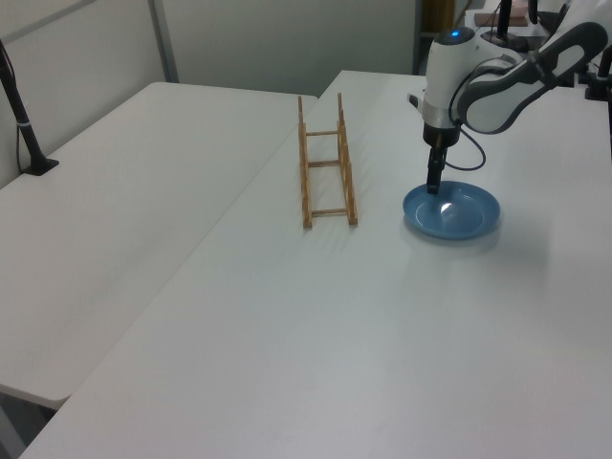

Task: Place plate in plate rack
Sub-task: 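Lower the open gripper onto the rim of the blue plate, then close the gripper on the plate rim and tilt the plate up, then lift the plate and carry it over toward the wooden rack, then turn the plate upright and lower it between the rack pegs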

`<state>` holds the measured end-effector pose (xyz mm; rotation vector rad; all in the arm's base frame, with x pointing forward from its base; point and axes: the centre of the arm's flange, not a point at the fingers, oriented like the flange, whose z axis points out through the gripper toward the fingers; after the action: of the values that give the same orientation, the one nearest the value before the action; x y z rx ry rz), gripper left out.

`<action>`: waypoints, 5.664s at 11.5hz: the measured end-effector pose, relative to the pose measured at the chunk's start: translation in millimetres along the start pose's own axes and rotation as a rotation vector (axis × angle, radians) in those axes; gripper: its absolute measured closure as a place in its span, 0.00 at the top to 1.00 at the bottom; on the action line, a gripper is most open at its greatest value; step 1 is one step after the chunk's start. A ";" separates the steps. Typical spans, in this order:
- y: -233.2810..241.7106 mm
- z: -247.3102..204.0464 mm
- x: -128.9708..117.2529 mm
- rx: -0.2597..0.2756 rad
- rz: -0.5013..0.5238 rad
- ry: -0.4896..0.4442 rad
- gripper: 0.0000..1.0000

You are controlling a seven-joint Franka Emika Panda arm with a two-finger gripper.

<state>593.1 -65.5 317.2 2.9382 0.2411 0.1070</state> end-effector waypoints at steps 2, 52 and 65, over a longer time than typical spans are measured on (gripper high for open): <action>-2.7 1.5 0.6 0.001 0.008 -0.002 0.95; 58.7 -256.2 48.8 -0.714 0.317 0.943 0.05; 19.2 -151.1 84.9 -0.813 0.429 0.964 0.05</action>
<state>666.4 -42.1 473.7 1.8769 -0.2623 1.3152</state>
